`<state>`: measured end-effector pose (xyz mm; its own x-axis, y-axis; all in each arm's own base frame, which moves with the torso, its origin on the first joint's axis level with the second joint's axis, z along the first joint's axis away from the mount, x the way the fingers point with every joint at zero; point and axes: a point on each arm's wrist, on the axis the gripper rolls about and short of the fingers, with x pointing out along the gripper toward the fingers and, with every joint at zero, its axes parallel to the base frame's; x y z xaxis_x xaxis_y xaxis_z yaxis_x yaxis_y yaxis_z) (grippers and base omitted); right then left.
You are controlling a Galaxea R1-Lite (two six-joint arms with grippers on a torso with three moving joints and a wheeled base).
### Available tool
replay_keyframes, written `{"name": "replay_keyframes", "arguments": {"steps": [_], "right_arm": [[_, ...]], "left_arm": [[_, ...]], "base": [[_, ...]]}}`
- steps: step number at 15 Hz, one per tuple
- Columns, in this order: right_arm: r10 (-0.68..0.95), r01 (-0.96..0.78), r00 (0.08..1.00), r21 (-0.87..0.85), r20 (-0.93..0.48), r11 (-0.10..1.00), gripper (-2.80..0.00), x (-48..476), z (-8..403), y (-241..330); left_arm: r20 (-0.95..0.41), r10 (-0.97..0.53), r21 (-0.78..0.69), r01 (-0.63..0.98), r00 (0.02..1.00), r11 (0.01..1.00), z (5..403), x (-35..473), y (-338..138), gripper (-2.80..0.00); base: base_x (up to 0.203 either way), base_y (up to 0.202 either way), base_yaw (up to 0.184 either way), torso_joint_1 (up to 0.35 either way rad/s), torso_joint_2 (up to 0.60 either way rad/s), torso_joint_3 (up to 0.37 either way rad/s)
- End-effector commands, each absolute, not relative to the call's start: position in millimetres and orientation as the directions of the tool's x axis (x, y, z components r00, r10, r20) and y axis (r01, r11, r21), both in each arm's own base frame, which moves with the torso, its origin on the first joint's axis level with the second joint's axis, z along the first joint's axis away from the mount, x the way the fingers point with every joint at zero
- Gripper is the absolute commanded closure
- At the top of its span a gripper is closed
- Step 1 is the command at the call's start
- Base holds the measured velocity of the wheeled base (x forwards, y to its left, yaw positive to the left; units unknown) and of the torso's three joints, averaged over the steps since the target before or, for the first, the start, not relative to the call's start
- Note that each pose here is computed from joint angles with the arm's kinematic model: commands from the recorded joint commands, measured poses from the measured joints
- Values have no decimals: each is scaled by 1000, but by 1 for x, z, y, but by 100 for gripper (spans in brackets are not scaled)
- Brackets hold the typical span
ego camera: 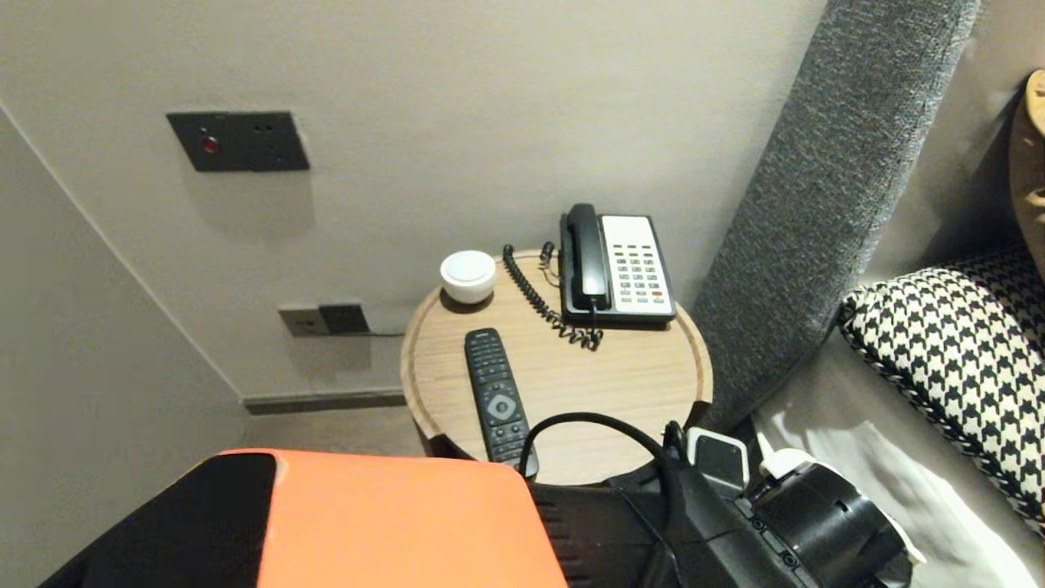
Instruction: Take the remote control out of the drawer one by one and place them on the table
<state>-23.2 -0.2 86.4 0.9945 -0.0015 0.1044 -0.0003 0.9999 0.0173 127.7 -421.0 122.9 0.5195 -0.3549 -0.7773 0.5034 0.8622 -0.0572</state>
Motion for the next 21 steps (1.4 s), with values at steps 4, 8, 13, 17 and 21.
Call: {"name": "replay_keyframes", "arguments": {"steps": [4,8,13,17,21], "right_arm": [[-2,0,998,17,64,1000,0,-20,75,0],[-2,0,998,17,64,1000,0,-20,75,0],[-2,0,998,17,64,1000,0,-20,75,0],[-2,0,998,17,64,1000,0,-20,75,0],[-2,0,998,17,64,1000,0,-20,75,0]], "left_arm": [[-739,-417,-107,518,530,849,154,121,-415,0],[-703,-449,-139,513,551,847,174,128,-413,0],[-676,-398,-161,403,620,901,184,183,-398,0],[-668,-311,-188,251,676,950,185,238,-369,0],[-655,-278,-220,175,703,960,182,266,-356,0]], "base": [[0,0,0,0,0,0],[0,0,0,0,0,0],[0,0,0,0,0,0],[0,0,0,0,0,0],[0,0,0,0,0,0]]}}
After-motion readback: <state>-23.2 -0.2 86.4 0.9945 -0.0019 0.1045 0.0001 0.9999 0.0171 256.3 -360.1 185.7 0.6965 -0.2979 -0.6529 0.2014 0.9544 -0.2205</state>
